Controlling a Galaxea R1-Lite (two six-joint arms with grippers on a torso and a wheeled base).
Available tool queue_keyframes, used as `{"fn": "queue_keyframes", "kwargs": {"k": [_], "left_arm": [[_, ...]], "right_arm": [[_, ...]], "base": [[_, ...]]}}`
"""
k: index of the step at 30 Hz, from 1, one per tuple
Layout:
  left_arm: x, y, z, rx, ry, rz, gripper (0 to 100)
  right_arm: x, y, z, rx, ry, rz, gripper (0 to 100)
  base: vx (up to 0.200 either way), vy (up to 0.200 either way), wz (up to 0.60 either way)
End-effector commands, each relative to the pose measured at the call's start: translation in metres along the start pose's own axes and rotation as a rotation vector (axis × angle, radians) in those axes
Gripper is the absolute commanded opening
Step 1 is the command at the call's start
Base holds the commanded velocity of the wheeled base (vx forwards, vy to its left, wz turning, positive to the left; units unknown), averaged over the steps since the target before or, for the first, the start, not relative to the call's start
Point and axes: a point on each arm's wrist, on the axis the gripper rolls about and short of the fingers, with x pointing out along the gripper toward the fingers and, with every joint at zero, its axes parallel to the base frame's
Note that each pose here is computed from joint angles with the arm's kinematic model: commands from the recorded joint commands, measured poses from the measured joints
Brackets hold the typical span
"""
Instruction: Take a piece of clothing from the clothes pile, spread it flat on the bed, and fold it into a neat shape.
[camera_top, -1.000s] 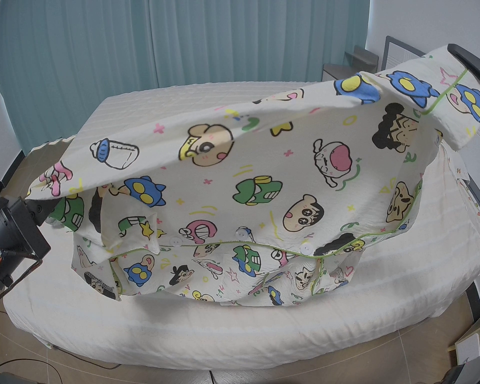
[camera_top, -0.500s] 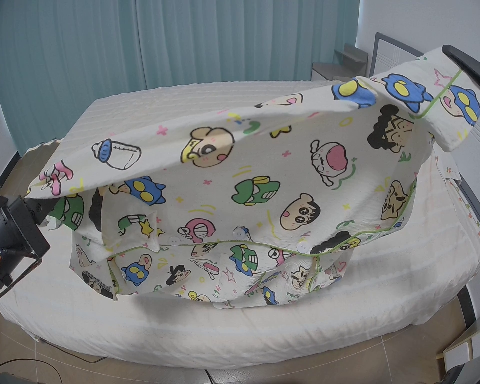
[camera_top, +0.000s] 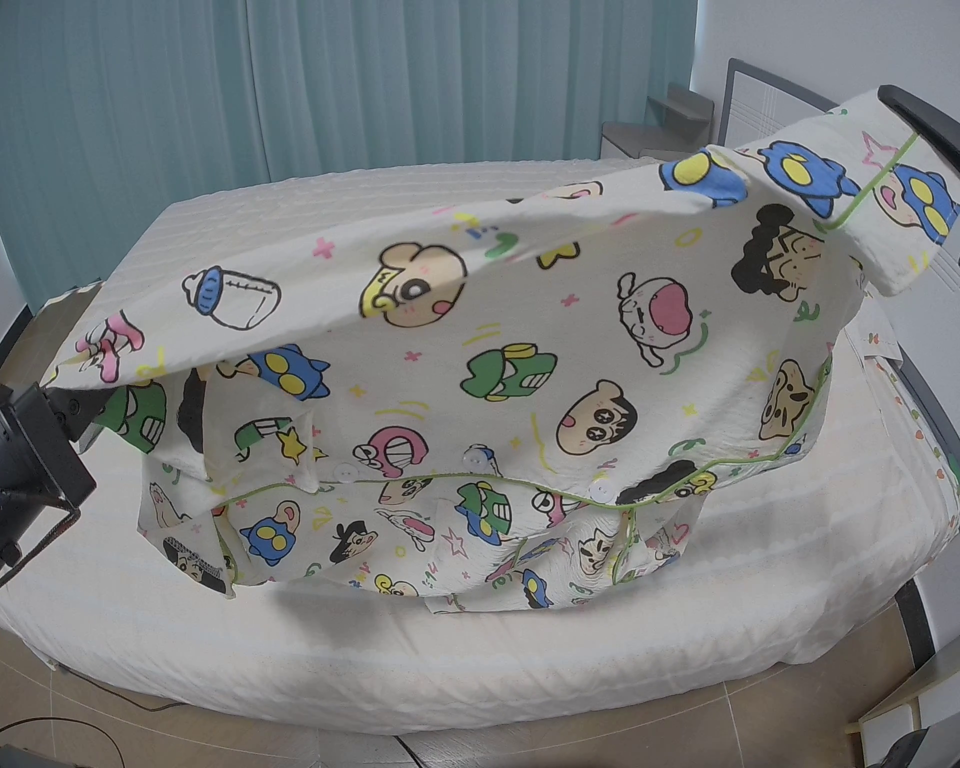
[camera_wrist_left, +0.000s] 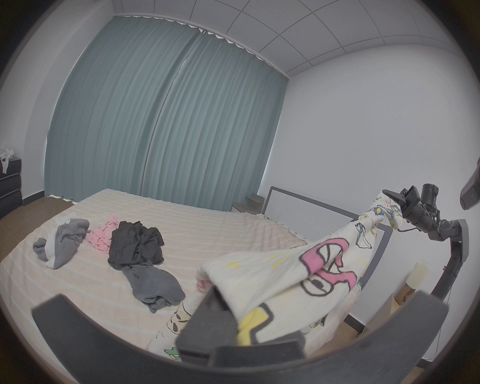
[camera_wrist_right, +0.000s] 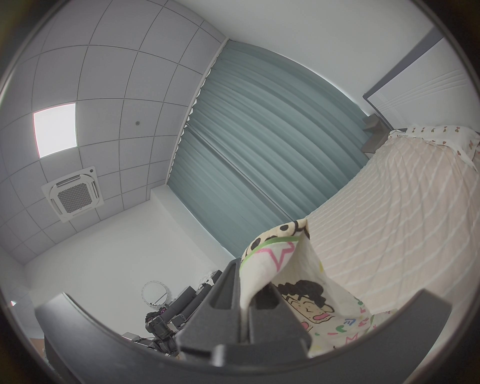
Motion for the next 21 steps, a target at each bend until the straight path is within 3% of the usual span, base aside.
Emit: {"fn": "queue_keyframes", "kwargs": {"k": [1, 17, 21], "left_arm": [[0.0007, -0.0004, 0.0015, -0.002, -0.004, 0.0, 0], [0.0008, -0.0007, 0.0033, -0.003, -0.011, 0.0, 0], [0.0011, -0.0017, 0.009, -0.008, -0.03, -0.003, 0]], "right_arm": [[0.0008, -0.0007, -0.0005, 0.0, 0.003, -0.001, 0], [0.0008, 0.0025, 0.0038, -0.004, -0.015, 0.01, 0], [-0.0052, 0.0066, 0.0074, -0.044, -0.033, 0.02, 0]], "base": [[0.0, -0.2, 0.0], [0.0, -0.2, 0.0], [0.0, -0.2, 0.0]]}}
